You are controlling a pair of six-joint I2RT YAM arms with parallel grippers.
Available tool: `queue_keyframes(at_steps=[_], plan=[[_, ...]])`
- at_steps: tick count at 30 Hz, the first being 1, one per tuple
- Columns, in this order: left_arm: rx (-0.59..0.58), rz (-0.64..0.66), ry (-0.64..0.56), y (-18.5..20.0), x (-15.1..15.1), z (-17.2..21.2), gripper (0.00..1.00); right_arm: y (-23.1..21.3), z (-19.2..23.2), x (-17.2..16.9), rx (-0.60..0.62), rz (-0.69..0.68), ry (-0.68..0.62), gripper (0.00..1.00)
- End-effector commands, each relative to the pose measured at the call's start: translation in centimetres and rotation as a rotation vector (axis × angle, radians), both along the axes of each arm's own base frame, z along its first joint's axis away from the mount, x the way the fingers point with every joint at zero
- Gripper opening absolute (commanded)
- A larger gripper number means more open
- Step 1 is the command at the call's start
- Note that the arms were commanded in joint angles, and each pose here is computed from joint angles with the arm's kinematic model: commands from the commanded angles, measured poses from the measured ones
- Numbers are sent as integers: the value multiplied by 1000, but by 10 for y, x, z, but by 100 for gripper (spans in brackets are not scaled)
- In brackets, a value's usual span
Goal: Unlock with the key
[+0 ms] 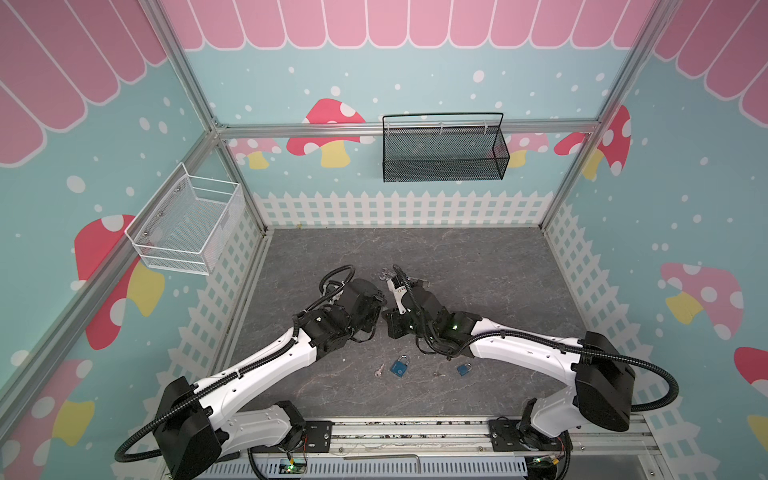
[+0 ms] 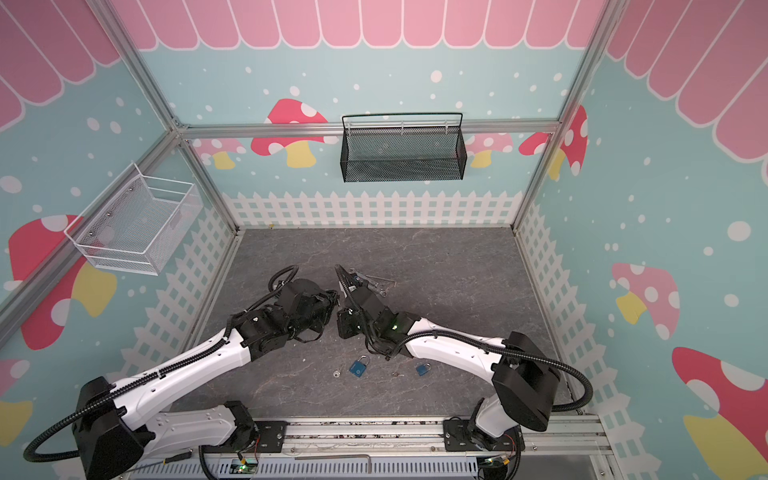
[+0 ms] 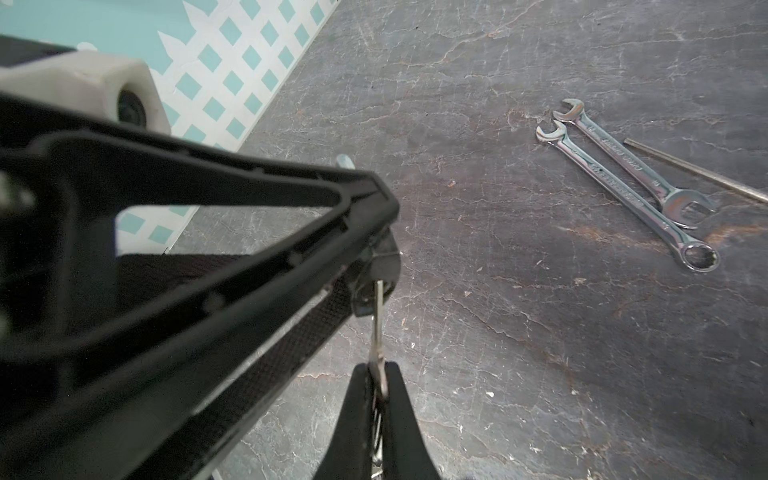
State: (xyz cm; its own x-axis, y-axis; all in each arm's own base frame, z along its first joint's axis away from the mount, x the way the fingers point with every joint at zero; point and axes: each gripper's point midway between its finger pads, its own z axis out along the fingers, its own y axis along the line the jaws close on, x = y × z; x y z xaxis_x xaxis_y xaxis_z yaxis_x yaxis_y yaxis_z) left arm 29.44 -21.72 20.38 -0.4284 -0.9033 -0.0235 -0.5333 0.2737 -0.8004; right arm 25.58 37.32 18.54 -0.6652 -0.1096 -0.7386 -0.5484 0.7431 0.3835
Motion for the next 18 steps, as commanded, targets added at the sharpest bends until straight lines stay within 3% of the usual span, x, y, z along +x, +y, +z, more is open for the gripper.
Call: queue_keyframes(at_steps=[1, 8, 18], plan=[[104, -175, 53, -13, -24, -12, 0, 16, 76, 5, 172, 54, -131, 0], [301, -185, 19, 7, -17, -6, 0, 13, 74, -3, 193, 127, -35, 0], [374, -179, -5, 14, -14, -1, 0, 15, 84, -3, 226, 148, -7, 0]])
